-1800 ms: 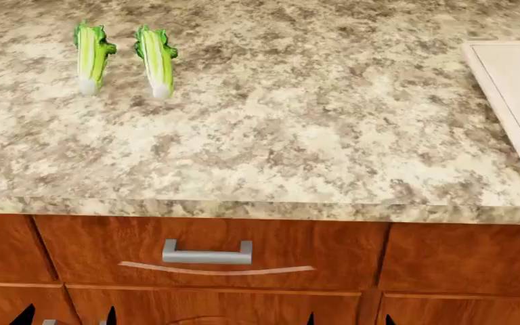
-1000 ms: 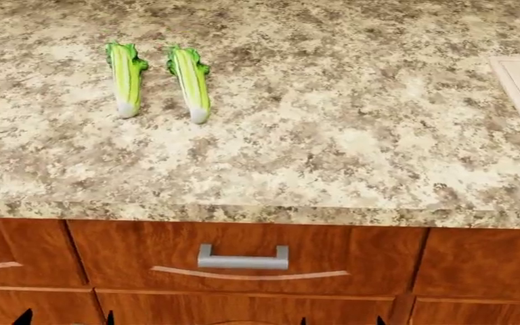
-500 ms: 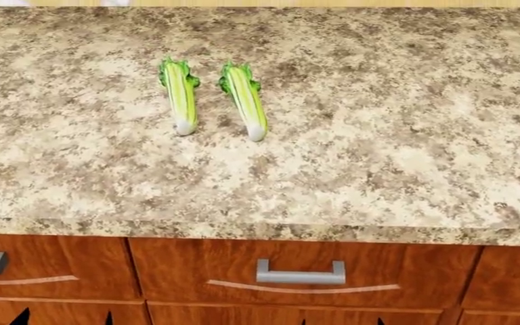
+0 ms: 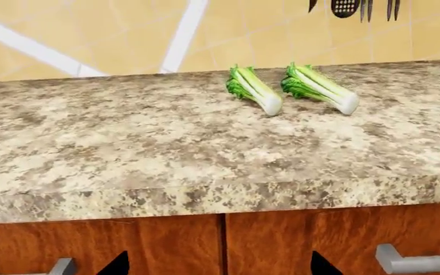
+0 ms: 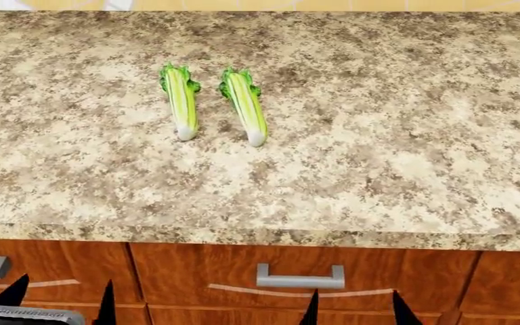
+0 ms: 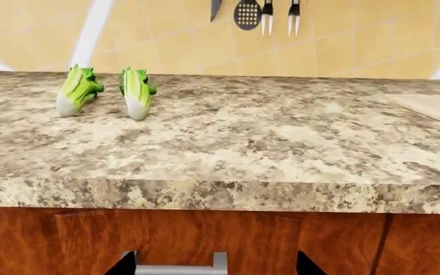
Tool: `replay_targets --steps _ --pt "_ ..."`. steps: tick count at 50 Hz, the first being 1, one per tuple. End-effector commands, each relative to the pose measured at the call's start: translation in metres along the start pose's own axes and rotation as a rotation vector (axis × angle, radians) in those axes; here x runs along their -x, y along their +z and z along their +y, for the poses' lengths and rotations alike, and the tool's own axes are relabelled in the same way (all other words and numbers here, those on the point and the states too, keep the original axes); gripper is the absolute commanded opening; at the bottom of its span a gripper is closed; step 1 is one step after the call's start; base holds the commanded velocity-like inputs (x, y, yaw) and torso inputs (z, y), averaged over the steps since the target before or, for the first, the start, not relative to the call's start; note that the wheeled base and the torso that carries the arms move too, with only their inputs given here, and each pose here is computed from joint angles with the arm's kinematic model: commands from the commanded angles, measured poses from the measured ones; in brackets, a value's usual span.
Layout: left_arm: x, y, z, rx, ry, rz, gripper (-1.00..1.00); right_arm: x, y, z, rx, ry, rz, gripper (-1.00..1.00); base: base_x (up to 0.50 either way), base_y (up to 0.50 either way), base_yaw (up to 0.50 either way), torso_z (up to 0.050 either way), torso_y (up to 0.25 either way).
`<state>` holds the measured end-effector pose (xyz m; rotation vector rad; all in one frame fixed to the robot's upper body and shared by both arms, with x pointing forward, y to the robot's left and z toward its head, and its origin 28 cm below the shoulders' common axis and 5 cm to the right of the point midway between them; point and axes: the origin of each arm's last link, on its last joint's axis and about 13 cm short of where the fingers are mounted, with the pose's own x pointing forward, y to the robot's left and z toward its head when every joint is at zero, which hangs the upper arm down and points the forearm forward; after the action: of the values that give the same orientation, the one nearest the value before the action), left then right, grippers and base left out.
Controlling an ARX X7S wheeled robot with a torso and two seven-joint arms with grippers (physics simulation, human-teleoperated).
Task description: Place the celery and the celery on separate cutting boards.
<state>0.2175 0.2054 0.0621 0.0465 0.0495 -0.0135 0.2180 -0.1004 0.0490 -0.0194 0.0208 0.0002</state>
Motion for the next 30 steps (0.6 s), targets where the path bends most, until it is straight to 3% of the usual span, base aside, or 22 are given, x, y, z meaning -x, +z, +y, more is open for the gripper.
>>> replay_targets --steps 1,4,6,8,11,13,15,19,26,27,30 --pt "0.004 0.085 0.014 0.009 -0.106 -0.031 1.0 -0.002 0.082 -0.022 0.03 0.052 -0.004 1.0 0.0 0.0 0.0 0.0 0.0" --pt "0.0 0.106 0.024 -0.018 -0.093 -0.046 1.0 0.0 0.113 -0.031 0.033 0.073 -0.033 1.0 0.0 0.0 0.0 0.0 0.0" --pt "-0.002 0.116 0.03 0.018 -0.097 -0.031 1.0 0.0 0.13 -0.037 0.031 0.084 -0.044 1.0 0.0 0.0 0.0 0.0 0.0" --pt "-0.005 0.13 0.038 -0.021 -0.077 -0.043 1.0 0.0 0.146 -0.044 0.019 0.101 -0.037 1.0 0.0 0.0 0.0 0.0 0.0" --pt "-0.009 0.143 0.047 -0.001 -0.067 -0.033 1.0 -0.002 0.161 -0.049 0.065 0.101 -0.034 1.0 0.0 0.0 0.0 0.0 0.0" --pt "-0.008 0.149 0.053 0.048 -0.044 -0.036 1.0 -0.002 0.169 -0.051 0.036 0.106 -0.034 1.0 0.0 0.0 0.0 0.0 0.0" --pt "-0.007 0.15 0.052 0.01 -0.053 -0.028 1.0 -0.004 0.168 -0.052 0.054 0.091 -0.02 1.0 0.0 0.0 0.0 0.0 0.0" --pt "-0.012 0.156 0.059 0.011 -0.051 0.016 1.0 -0.005 0.168 -0.054 0.09 0.096 -0.001 1.0 0.0 0.0 0.0 0.0 0.0" --pt "-0.013 0.156 0.059 0.006 -0.052 0.019 1.0 -0.006 0.168 -0.056 0.082 0.091 -0.001 1.0 0.0 0.0 0.0 0.0 0.0" --pt "-0.014 0.16 0.06 -0.033 -0.041 0.023 1.0 -0.009 0.169 -0.062 0.073 0.068 -0.001 1.0 0.42 0.14 0.0 0.0 0.0" --pt "-0.016 0.162 0.061 -0.038 -0.036 0.021 1.0 -0.011 0.173 -0.064 0.069 0.062 -0.011 1.0 0.41 0.14 0.0 0.0 0.0"
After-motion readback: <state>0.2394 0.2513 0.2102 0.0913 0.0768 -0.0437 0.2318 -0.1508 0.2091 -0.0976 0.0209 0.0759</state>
